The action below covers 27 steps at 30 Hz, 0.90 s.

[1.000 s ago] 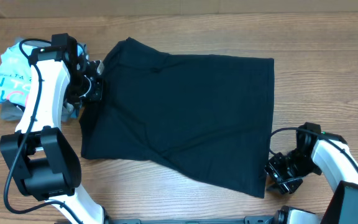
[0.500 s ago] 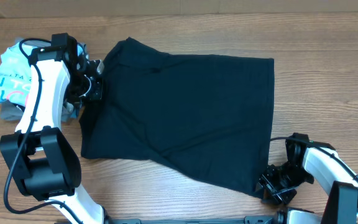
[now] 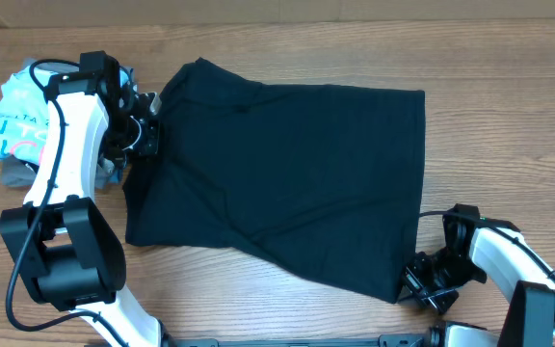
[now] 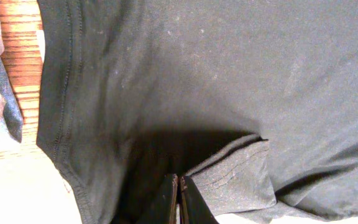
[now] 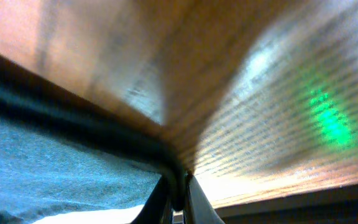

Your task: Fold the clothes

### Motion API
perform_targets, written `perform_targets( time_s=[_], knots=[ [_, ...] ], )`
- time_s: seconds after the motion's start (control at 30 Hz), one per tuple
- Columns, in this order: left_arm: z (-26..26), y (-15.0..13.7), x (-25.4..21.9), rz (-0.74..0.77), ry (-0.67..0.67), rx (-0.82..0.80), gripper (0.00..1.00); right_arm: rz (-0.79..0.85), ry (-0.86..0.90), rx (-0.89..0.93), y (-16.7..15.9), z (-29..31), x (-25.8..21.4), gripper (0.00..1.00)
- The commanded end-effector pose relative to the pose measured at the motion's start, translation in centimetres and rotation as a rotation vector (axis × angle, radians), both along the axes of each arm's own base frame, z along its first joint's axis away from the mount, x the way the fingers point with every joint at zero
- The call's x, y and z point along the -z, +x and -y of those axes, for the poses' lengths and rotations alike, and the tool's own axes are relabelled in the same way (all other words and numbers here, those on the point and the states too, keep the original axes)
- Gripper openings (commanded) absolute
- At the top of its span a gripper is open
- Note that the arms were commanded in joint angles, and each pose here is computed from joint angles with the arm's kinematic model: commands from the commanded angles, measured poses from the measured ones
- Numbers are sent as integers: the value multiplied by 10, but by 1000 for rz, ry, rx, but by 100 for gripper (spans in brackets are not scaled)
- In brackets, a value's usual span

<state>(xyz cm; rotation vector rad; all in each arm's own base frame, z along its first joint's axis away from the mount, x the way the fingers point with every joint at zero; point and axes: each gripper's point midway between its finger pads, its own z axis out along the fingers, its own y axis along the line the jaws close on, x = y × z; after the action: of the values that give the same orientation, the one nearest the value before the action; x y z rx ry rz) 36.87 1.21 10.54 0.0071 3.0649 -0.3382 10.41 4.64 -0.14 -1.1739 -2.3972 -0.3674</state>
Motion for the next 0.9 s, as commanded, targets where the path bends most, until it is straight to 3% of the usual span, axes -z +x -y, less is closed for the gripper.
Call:
perform_targets(
  time_s=[0.0,0.27,0.53,0.7,0.87],
  knots=[
    [-2,6,-5,24,20,26,4,106,-11,-35,29,5,-17,4],
    [-5,5,-4,18,38,26,4,302,-37,-57,92,15,-79,4],
    [-4,9,-5,37,37,35,4,492,-72,-44,139,22,-86,4],
    [-5,23,-6,101,41,64,4,650,-106,17,181,29,-94,4],
    [-6,46,-10,198,49,69,4,729,-125,28,200,33,-99,4]
  ],
)
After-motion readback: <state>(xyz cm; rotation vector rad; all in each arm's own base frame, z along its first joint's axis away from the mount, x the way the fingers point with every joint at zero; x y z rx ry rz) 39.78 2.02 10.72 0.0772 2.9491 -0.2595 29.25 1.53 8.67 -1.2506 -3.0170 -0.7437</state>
